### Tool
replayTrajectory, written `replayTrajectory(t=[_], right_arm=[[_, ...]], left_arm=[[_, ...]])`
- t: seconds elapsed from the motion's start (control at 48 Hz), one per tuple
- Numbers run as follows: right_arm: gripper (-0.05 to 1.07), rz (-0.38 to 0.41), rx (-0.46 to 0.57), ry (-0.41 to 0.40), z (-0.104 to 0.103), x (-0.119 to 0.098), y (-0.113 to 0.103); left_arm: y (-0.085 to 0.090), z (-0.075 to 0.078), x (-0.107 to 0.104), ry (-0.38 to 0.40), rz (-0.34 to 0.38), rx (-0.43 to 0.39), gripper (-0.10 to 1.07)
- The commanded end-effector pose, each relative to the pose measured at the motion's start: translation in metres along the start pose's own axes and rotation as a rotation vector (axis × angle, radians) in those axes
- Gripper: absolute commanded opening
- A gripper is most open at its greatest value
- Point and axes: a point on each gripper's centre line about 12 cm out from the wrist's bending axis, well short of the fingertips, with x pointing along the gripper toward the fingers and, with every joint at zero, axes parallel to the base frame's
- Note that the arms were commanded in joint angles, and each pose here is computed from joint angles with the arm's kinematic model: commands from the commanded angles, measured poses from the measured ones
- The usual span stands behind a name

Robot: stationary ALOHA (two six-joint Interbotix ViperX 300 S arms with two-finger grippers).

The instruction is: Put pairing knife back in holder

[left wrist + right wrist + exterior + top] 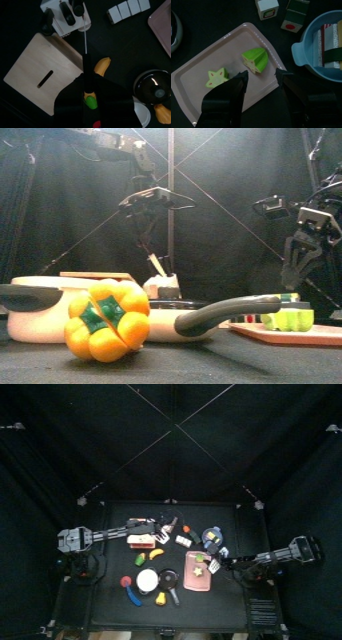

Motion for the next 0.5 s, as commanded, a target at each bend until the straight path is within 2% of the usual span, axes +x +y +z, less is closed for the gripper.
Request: replayTrajectory(t=[0.0,0.479], right_arm=[[0.84,0.009,0.002,-0.009,0.003,-0.001,0.002],[0.84,0.011,0.002,-0.005,0.003,0.0,0.003]], left_arm=[[0.002,0.008,-0.016,-0.046,-0.005,-0.01,0.46],[-0.002,0.013,0.002,-0.011,0.01,-0.012,0.46]])
